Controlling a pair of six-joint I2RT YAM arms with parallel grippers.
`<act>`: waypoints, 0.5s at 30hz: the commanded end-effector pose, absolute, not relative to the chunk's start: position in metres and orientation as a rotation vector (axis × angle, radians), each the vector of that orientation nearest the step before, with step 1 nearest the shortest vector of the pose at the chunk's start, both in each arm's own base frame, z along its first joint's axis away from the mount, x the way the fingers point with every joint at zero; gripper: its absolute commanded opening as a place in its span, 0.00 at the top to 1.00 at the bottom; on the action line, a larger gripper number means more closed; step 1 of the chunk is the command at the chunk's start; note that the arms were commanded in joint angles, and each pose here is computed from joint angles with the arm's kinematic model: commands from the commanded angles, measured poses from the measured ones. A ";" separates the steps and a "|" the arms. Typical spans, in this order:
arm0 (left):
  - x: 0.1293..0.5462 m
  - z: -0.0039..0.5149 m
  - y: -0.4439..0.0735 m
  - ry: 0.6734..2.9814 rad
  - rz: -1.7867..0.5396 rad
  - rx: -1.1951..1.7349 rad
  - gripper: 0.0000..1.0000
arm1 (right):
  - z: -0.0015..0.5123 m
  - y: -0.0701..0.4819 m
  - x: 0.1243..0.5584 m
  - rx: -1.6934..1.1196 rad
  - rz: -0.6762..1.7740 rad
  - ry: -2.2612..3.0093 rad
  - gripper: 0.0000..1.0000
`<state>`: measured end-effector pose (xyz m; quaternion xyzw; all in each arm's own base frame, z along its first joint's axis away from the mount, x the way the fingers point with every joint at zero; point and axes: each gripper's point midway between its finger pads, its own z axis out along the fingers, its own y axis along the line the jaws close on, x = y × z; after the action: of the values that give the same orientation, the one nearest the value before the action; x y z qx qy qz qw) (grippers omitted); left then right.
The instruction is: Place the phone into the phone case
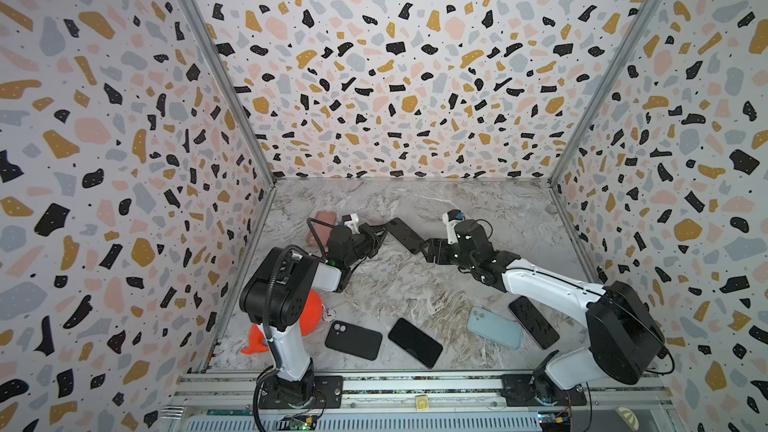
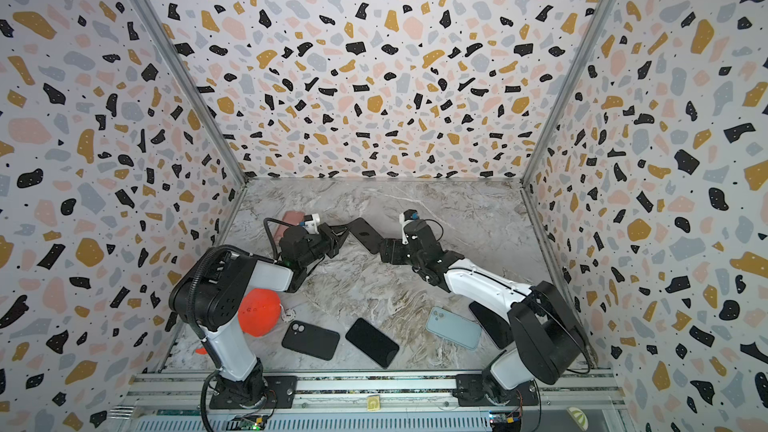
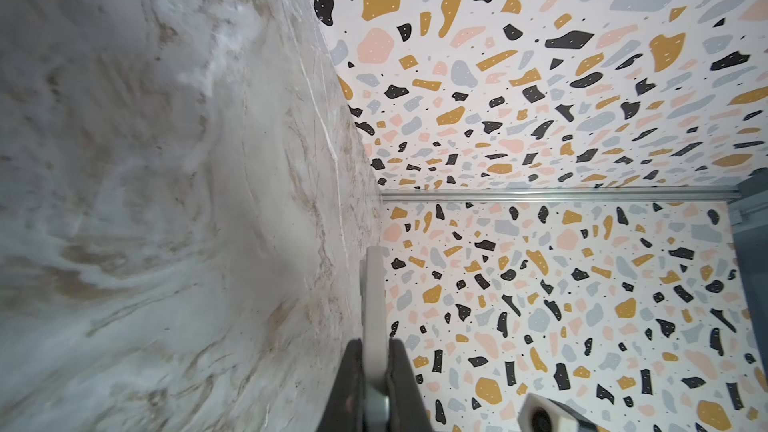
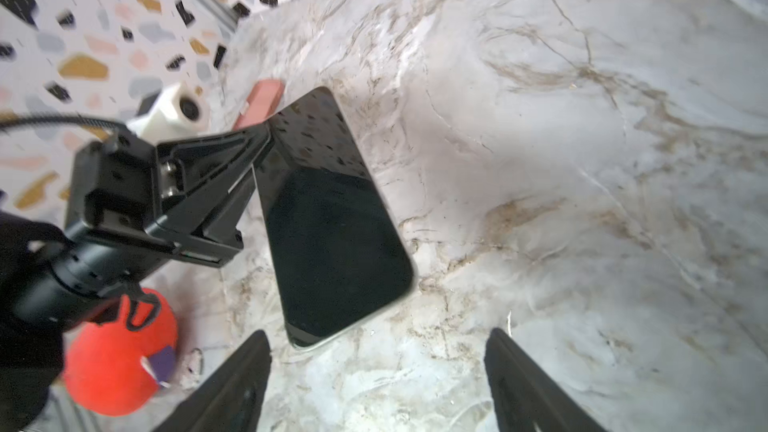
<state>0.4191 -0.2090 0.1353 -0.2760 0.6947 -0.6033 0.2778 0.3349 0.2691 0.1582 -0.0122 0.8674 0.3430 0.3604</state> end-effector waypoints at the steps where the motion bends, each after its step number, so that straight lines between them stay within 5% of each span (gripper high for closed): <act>1: 0.417 0.181 -0.210 1.658 -1.761 -0.692 1.00 | 0.196 0.271 0.328 0.159 1.265 2.083 0.20; 15: 0.411 0.195 -0.222 1.621 -1.773 -0.690 1.00 | 0.205 0.282 0.319 0.399 1.778 1.993 0.29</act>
<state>0.4120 -0.2215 0.1496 -0.2928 0.6598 -0.6331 0.2795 0.3255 0.2752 0.1858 0.1283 0.7610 0.5804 0.2598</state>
